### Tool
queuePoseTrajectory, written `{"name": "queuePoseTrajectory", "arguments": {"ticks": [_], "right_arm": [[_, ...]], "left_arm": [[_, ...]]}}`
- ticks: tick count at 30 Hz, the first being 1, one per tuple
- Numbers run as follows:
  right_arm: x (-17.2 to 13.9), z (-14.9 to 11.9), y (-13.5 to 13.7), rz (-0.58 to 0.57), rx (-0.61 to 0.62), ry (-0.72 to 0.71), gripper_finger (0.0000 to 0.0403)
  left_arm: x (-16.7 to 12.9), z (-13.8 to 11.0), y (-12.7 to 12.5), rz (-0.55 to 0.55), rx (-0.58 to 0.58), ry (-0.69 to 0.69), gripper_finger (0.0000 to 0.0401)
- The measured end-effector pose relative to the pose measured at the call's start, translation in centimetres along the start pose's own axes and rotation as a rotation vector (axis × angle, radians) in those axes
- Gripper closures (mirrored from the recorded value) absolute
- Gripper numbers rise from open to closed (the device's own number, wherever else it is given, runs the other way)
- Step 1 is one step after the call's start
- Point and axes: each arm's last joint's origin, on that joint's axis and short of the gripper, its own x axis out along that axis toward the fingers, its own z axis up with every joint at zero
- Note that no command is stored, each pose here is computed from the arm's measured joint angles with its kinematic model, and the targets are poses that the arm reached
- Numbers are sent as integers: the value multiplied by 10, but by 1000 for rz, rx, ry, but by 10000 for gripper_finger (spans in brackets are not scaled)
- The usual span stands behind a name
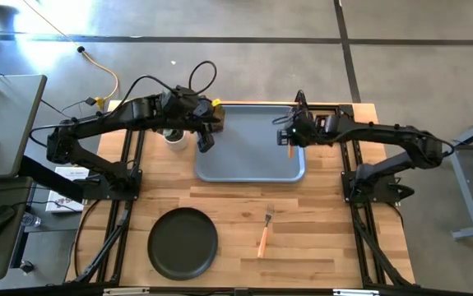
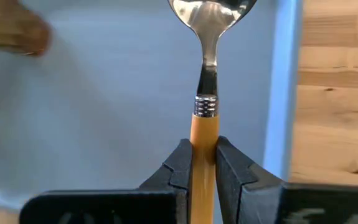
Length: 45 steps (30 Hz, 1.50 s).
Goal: Pick and place plate/cup/fork/spoon on tray
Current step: Put the yellow spoon to the right of the blue tray
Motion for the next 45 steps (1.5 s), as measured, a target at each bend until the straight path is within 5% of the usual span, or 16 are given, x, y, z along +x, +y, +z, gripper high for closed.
{"name": "queuePoseTrajectory", "arguments": {"ticks": [8,28,45], "right_arm": [[35,14,-7,-83,21,129,382],[102,0,-8,-241,-14,348,382],[112,-3,-10,-295,39,355,382]], "left_arm": [[1,0,15,42,-33,0,291],[1,0,22,65,-49,4,291],[1,0,22,64,-48,10,291]]}}
